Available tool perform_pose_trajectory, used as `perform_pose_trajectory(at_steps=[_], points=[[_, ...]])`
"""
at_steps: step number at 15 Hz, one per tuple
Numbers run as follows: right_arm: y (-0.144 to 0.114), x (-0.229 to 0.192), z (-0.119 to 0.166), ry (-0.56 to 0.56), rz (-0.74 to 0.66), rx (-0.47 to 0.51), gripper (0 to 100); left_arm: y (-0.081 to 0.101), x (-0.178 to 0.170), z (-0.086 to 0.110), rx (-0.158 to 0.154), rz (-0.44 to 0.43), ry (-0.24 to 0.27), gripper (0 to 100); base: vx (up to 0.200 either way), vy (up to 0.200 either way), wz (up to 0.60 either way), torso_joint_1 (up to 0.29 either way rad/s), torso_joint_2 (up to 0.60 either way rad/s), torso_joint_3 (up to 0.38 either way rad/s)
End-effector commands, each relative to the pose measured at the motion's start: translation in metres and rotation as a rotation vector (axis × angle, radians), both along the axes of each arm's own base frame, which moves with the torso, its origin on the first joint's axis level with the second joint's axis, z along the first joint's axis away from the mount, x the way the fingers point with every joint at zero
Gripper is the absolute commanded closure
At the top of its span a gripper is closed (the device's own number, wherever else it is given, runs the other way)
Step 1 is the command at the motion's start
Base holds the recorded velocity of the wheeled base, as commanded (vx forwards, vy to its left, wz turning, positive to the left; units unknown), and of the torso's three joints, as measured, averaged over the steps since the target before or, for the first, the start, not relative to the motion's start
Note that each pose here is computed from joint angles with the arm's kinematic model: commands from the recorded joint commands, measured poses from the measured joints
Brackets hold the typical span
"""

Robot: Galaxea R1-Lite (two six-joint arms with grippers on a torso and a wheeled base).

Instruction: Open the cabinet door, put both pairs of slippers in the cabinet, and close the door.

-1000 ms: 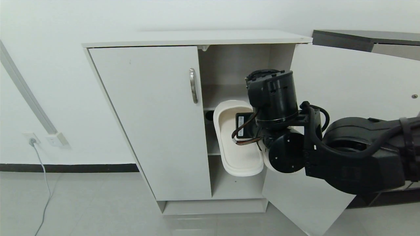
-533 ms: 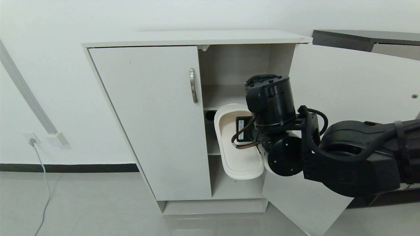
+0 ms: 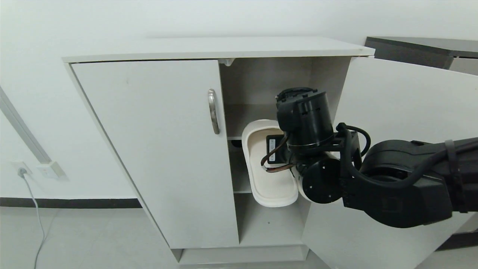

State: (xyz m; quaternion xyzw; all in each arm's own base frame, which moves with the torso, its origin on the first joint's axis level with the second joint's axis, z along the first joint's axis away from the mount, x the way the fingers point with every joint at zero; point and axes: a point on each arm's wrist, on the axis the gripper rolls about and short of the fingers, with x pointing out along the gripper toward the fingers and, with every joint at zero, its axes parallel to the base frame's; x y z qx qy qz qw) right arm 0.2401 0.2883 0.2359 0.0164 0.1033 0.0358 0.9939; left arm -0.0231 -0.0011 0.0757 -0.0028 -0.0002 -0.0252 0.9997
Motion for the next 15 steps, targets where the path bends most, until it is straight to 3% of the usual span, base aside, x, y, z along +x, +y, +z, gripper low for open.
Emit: perform_pose_trajectory(at_steps=[1,5,9,15], points=[[-0.001,0.0,-0.001,0.002,-0.001,-0.002,100,0.0,0.0,0.0,-0.001,0.0,0.001,100,0.2,0.0,0.0,0.007,0.0,0.002],[0.004,0.003,-0.011,0.019,0.001,-0.004,100,0.0,0.0,0.0,-0.001,0.003,0.001,100,0.2,0.0,0.0,0.004,0.0,0.002],[0.013,0.021,-0.027,0.014,-0.014,0.018,100,0.0,0.0,0.0,-0.002,0.001,0.001,100,0.0,0.0,0.0,0.0,0.0,0.0],[0.021,0.054,-0.027,0.012,-0.013,0.046,100,0.0,0.0,0.0,-0.004,0.001,0.001,100,0.0,0.0,0.0,0.0,0.0,0.0]])
